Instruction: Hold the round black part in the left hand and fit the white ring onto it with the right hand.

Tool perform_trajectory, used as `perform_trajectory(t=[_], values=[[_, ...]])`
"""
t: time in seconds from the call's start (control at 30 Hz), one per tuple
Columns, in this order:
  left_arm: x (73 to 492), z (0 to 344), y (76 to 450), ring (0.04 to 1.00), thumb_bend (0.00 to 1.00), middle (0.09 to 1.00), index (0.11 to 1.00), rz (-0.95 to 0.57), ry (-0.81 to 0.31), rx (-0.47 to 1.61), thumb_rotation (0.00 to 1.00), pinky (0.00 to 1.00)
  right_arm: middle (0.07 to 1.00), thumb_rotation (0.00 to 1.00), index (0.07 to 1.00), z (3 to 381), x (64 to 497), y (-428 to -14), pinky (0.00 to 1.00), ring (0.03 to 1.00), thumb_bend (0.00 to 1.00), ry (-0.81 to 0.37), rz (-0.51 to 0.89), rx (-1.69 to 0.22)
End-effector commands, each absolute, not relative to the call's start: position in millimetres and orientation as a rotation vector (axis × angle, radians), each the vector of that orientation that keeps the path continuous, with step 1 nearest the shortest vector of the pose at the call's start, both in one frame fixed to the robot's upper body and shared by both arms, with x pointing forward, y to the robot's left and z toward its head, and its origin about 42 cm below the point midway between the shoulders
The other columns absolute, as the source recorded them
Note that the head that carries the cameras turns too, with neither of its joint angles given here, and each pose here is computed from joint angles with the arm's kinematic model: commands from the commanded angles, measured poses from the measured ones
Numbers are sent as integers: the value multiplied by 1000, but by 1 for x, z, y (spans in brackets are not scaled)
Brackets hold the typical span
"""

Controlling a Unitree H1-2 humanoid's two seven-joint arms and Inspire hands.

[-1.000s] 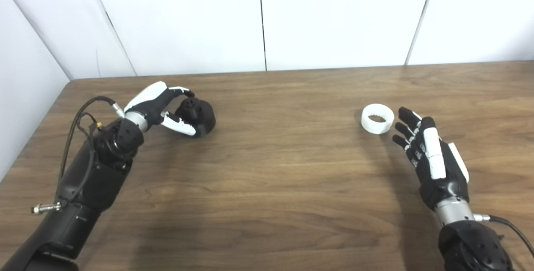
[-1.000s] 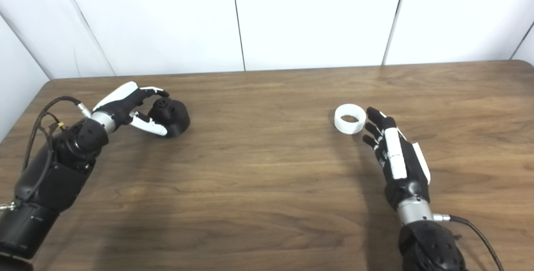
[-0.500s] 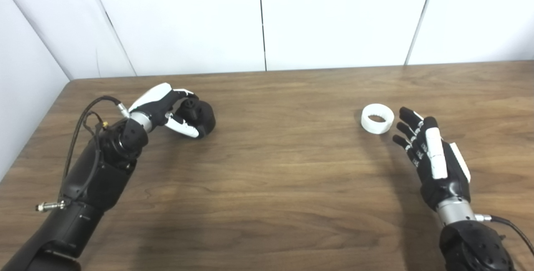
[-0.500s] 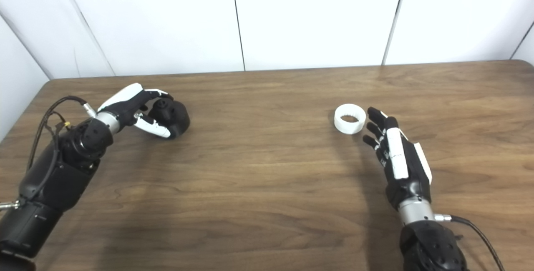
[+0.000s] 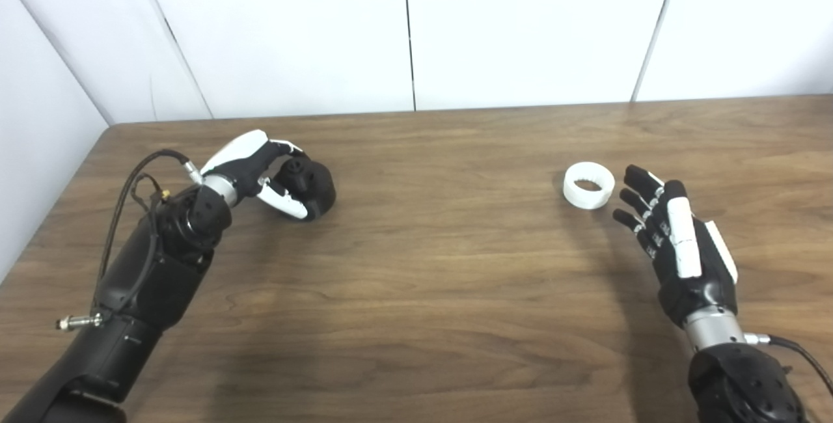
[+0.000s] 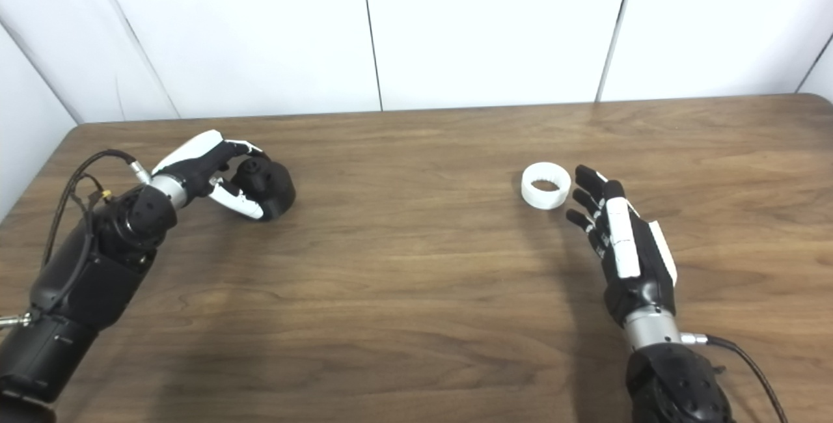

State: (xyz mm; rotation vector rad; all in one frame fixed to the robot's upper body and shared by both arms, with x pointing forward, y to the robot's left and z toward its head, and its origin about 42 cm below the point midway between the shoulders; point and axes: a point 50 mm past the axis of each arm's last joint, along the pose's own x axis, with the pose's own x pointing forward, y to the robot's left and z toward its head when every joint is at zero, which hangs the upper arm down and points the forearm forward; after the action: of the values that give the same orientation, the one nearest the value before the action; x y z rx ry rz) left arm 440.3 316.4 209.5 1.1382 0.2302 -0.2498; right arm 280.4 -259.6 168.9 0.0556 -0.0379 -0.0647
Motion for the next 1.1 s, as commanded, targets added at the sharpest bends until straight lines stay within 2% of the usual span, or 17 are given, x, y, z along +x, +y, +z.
perform_trajectory(t=[0.0, 0.2, 0.43, 0.77, 0.93, 1.07], values=[[453, 241, 319, 1000, 935, 952, 736, -193, 166, 1172, 103, 886, 897, 925, 837, 191, 286, -258, 847, 904, 594, -138, -42, 54], [452, 241, 319, 1000, 897, 949, 720, -182, 171, 1171, 50, 899, 902, 929, 838, 192, 286, -258, 847, 911, 612, -140, -33, 52], [451, 239, 319, 1000, 886, 945, 696, -175, 155, 1164, 35, 887, 905, 922, 835, 192, 288, -258, 853, 912, 613, -142, -29, 52], [441, 241, 310, 981, 888, 928, 697, -201, 119, 1179, 107, 859, 903, 916, 836, 194, 290, -255, 847, 907, 619, -138, -27, 56], [434, 247, 303, 985, 896, 934, 696, -226, 94, 1191, 132, 874, 912, 911, 843, 194, 290, -254, 857, 912, 639, -135, -31, 58], [429, 247, 297, 993, 909, 937, 696, -253, 71, 1169, 127, 887, 910, 916, 845, 193, 289, -253, 871, 917, 617, -135, -29, 65]])
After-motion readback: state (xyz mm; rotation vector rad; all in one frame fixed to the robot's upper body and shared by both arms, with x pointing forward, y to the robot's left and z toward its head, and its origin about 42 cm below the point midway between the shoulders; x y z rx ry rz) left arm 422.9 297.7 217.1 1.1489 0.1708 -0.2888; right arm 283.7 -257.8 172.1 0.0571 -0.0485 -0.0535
